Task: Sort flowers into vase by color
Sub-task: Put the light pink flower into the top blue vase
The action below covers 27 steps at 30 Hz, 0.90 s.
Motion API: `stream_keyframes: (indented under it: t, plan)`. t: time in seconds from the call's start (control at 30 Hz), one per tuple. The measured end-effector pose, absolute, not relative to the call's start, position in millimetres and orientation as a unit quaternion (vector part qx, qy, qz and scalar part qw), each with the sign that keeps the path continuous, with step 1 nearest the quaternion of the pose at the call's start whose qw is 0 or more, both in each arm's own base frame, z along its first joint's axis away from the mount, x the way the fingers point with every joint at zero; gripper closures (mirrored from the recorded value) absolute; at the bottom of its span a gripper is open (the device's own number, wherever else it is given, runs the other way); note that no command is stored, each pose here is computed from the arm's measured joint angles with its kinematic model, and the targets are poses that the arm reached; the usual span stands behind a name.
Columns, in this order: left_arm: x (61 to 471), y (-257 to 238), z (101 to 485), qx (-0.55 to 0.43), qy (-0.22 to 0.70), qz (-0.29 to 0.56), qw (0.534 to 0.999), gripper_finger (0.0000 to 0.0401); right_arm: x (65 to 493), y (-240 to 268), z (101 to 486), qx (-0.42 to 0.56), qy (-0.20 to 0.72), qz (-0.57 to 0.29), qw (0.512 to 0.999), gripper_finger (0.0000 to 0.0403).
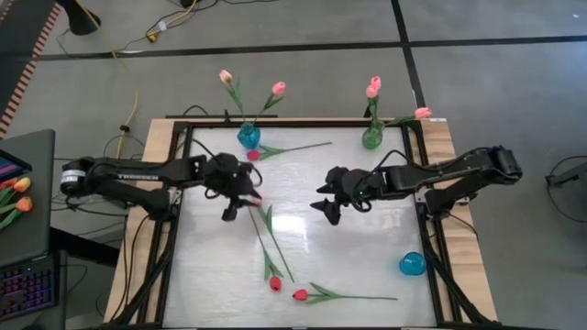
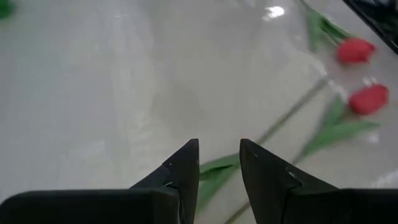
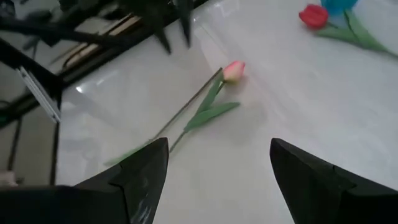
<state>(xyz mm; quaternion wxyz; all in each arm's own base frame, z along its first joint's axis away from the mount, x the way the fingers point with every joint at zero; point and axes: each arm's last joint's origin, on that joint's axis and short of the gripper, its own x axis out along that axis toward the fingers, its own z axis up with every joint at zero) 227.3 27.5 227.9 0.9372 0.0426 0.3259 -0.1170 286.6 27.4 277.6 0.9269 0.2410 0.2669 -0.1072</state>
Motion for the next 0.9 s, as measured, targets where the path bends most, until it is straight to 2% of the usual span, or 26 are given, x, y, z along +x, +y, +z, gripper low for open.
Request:
stream_keyframes:
  t: [0.3, 0.53, 0.73, 0.9]
  plan:
    - [272, -26, 231, 0.166, 0.348, -0.186, 0.904, 0.0298, 284, 50, 277, 0.273, 0.274, -0.082, 0.919, 0.0094]
    - [316, -62, 222, 0.219, 0.433, -0.225, 0.845, 0.0298, 275, 78, 274, 0.26, 0.305, -0.043, 0.915, 0.0094]
    - [339, -81, 192, 0.287, 0.463, -0.26, 0.797, 0.0298, 267, 92, 271, 0.267, 0.327, -0.043, 0.906, 0.0094]
    - [340, -84, 168, 0.317, 0.507, -0.256, 0.76, 0.0298, 265, 100, 271, 0.265, 0.328, -0.032, 0.906, 0.0094]
